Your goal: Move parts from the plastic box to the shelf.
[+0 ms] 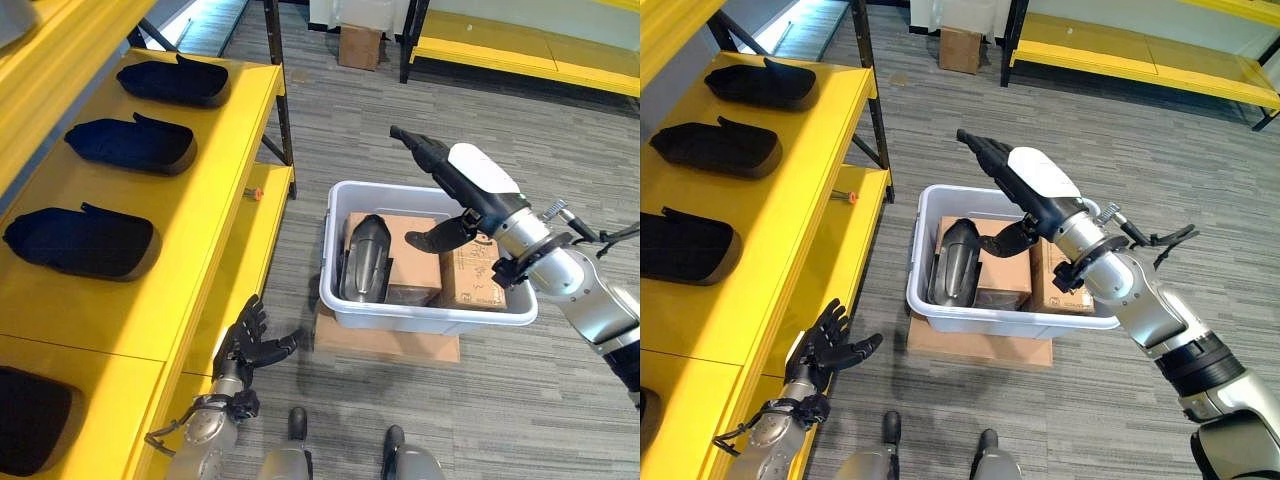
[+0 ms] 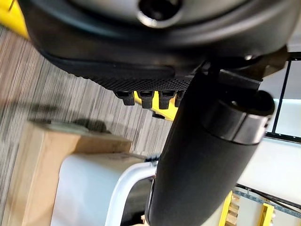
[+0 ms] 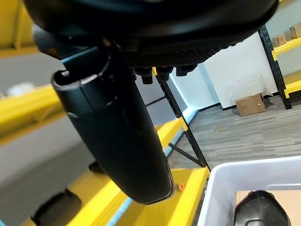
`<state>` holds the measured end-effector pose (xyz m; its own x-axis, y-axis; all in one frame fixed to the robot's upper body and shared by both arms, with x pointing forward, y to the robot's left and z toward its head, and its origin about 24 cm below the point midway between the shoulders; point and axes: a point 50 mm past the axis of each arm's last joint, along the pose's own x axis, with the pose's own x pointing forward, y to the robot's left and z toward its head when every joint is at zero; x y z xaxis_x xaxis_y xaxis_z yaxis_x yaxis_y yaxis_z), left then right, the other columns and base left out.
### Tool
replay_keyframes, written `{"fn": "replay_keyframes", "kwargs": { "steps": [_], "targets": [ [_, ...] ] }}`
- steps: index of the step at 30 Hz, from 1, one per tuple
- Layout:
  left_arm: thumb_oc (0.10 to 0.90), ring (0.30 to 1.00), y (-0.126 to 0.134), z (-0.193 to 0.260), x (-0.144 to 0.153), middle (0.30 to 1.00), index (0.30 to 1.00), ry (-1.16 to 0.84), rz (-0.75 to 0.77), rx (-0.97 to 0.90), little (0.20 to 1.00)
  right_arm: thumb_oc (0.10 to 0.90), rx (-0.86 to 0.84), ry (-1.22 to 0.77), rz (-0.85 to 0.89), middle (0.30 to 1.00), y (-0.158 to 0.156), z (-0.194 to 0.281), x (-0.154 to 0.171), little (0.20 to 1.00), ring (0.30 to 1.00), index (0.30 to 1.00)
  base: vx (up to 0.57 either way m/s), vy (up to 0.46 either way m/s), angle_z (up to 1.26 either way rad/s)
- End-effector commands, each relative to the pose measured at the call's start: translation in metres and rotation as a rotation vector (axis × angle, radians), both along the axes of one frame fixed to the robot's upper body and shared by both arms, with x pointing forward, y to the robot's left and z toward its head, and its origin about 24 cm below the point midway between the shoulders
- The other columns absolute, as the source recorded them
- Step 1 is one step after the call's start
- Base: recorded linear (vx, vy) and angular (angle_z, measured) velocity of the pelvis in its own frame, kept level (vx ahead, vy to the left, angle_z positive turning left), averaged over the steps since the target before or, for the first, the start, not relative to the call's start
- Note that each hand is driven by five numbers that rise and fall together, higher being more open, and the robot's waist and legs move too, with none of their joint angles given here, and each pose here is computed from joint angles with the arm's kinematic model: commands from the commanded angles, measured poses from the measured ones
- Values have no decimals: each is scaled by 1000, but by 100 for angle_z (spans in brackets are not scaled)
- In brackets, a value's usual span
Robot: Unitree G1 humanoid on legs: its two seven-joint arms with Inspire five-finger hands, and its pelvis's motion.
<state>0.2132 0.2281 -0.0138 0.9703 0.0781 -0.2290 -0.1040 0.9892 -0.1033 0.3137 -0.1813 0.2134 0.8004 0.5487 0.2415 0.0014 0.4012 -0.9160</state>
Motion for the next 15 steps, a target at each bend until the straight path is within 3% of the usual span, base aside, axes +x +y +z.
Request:
{"fn": "replay_keyframes", "kwargs": {
  "steps": [1, 15],
  "targets": [
    [900, 1000, -1, 46, 22, 1000, 1000, -250, -21, -16, 1000, 900, 23, -272, 35, 1000, 7, 82, 0, 1000, 1000, 1000, 51, -51, -5],
    [900, 1000, -8, 37, 18, 1000, 1000, -213, -26, -46, 1000, 900, -60, -273, -32, 1000, -7, 100, 5, 1000, 1000, 1000, 63, -186, 18]
  ]
}}
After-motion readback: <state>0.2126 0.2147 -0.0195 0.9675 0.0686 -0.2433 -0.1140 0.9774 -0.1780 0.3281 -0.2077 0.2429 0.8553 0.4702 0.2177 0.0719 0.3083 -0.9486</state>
